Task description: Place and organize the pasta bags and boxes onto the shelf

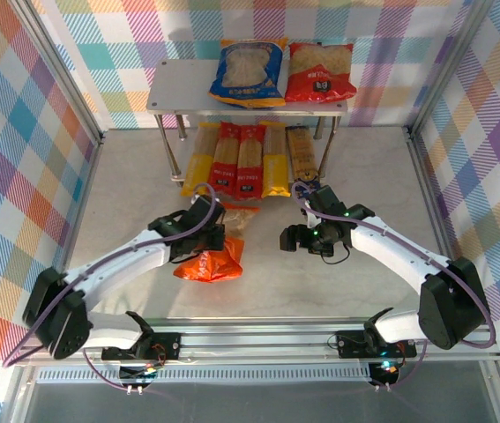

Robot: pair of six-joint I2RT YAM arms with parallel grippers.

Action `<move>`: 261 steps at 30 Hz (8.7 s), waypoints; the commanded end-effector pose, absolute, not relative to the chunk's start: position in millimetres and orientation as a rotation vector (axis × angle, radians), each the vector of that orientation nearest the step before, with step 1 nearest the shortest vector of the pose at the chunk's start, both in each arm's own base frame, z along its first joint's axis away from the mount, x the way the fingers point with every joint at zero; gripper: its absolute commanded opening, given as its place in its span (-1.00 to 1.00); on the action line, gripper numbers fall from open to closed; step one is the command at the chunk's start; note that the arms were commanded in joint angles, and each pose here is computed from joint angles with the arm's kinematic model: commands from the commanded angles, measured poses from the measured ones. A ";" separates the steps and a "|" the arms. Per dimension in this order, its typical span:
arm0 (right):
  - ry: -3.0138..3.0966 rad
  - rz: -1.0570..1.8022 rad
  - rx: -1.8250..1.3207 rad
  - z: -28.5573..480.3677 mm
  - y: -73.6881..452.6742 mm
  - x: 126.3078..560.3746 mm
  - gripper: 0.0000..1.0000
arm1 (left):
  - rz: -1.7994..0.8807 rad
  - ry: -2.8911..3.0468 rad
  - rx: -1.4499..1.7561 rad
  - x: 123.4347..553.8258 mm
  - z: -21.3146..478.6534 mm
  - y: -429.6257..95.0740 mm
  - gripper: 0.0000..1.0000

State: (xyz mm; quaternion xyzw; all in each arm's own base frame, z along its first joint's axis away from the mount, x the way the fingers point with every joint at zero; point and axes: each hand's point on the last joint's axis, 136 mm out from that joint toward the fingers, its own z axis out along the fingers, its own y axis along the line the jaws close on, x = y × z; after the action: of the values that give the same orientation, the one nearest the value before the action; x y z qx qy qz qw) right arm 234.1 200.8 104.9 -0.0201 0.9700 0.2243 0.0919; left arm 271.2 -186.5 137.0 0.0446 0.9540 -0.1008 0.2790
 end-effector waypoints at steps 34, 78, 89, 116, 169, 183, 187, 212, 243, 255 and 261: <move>2.832 0.698 -0.137 135.0 217.7 260.1 0.71 | -0.074 1.601 0.023 393.6 568.0 -104.4 -1.00; 2.888 0.649 -0.128 117.4 217.0 264.9 0.71 | 0.102 1.568 -0.067 568.1 506.0 -100.0 -1.00; 2.885 0.650 -0.130 117.3 215.7 263.0 0.72 | 0.087 1.664 -0.094 574.0 471.4 -102.4 -1.00; 2.590 0.597 -0.080 164.5 195.9 281.6 0.88 | -0.007 1.598 -0.091 549.9 492.6 -105.8 0.88; 2.325 0.211 0.342 191.4 53.9 303.5 0.97 | 0.457 2.014 -0.302 386.2 141.6 14.3 1.00; 2.287 0.092 0.387 174.6 33.4 319.8 0.98 | 0.411 1.890 -0.247 392.3 107.1 9.2 1.00; 2.283 0.018 0.419 162.5 22.2 332.8 0.98 | 0.411 1.891 -0.243 392.2 106.6 9.0 1.00; 2.073 0.032 0.269 130.8 0.9 358.6 0.97 | 0.136 1.862 -0.078 387.0 91.5 -15.5 0.99; 1.949 0.057 0.068 91.0 6.3 397.0 0.97 | 0.142 1.877 -0.090 388.9 89.8 -13.2 1.00; 1.943 0.055 0.064 92.0 6.4 396.6 0.98 | 0.147 1.903 -0.145 392.9 87.7 -3.8 1.00; 1.943 0.055 0.065 91.8 6.3 396.5 0.98 | 0.146 1.905 -0.146 392.9 87.3 -3.5 1.00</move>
State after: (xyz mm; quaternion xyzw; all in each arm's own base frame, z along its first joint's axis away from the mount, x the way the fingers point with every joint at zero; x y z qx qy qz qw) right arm 389.3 5.2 77.4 0.0363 0.8400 0.0204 0.5409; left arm 389.6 -8.0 78.0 -0.0473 0.8210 0.0663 0.5651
